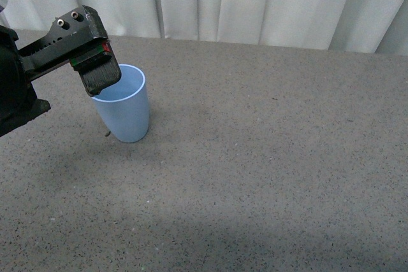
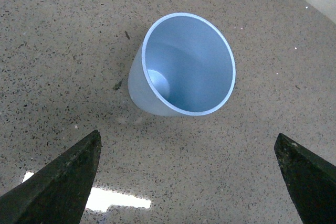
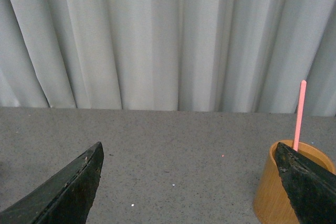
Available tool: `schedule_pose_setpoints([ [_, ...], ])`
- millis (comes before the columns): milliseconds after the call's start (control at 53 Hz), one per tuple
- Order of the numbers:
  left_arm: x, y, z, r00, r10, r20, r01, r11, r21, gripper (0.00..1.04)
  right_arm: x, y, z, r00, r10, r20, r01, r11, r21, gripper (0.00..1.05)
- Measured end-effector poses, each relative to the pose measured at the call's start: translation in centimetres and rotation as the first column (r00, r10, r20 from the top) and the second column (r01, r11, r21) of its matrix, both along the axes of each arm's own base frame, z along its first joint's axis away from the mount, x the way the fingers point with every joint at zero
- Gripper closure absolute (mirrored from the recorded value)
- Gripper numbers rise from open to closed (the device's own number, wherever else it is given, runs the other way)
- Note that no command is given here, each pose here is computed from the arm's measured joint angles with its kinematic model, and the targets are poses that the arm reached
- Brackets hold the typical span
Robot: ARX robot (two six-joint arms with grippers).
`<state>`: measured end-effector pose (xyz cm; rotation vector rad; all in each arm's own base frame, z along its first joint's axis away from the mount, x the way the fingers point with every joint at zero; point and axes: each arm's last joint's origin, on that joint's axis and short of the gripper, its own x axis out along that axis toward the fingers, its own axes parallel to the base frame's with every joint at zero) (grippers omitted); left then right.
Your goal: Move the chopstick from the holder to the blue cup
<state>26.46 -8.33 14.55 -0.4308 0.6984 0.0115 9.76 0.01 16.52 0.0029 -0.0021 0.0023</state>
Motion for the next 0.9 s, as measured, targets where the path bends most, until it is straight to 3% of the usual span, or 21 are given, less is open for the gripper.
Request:
schedule_pose_setpoints([
  [905,3.3,0.4,-2.9,0.988,0.110,-0.111,-0.104,0.993,0.059,0.07,0.0,0.0,0.0,1.000,0.000,0.000,0.000,1.000,0.000,0.10],
])
